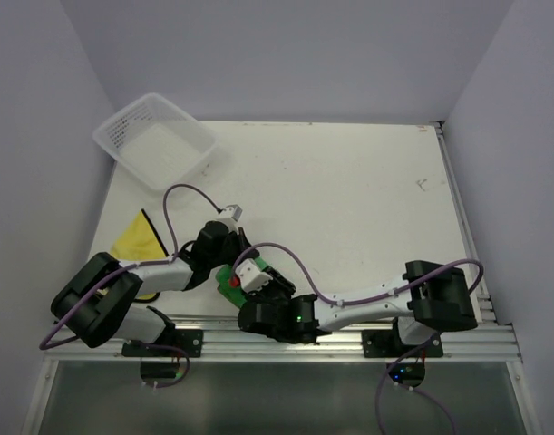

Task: Roll the towels
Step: Roll the towel

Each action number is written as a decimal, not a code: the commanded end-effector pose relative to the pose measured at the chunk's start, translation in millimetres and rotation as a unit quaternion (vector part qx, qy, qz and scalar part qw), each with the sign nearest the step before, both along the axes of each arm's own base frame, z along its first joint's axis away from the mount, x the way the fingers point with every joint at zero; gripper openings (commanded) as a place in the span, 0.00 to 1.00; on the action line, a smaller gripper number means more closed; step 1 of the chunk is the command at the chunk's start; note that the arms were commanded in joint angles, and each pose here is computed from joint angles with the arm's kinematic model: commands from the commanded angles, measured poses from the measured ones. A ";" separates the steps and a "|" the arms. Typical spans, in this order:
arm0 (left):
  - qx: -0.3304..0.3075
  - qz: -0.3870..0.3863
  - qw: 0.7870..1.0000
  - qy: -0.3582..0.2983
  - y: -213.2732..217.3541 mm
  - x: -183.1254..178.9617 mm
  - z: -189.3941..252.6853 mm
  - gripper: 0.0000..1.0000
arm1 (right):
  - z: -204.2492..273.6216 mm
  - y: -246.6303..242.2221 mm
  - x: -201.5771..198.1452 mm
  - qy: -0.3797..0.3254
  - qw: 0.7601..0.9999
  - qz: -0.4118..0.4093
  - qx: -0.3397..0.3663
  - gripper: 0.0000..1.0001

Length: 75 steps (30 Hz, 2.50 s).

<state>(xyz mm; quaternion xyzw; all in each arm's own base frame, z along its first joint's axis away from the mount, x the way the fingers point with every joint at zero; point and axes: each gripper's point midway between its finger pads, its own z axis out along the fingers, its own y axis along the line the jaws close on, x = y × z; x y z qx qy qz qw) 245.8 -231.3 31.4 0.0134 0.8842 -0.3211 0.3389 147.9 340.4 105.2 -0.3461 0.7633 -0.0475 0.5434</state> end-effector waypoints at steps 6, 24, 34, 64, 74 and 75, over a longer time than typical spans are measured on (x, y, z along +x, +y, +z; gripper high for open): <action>0.045 0.003 0.998 0.035 15.8 -14.8 -29.9 0.03 | 17.9 2.7 1.5 0.130 0.968 0.011 0.212 0.48; 0.047 0.005 0.998 0.042 19.8 -20.9 -35.1 0.03 | -33.8 9.3 17.0 0.378 0.857 -0.007 0.350 0.63; 0.047 0.010 0.998 0.044 22.6 -22.7 -36.7 0.03 | -70.7 1.0 10.6 0.405 0.858 -0.034 0.315 0.58; 0.044 0.005 0.998 -0.043 -9.7 50.2 61.4 0.27 | -47.2 -40.8 41.3 0.067 0.988 -0.102 0.100 0.29; 0.009 -0.010 1.000 -0.018 -7.1 18.7 52.9 0.25 | -58.5 -5.2 10.2 -0.017 0.997 -0.046 -0.057 0.34; 0.006 -0.010 1.000 -0.017 -5.7 14.9 52.5 0.25 | -55.7 -1.2 9.0 -0.027 0.996 -0.045 -0.070 0.34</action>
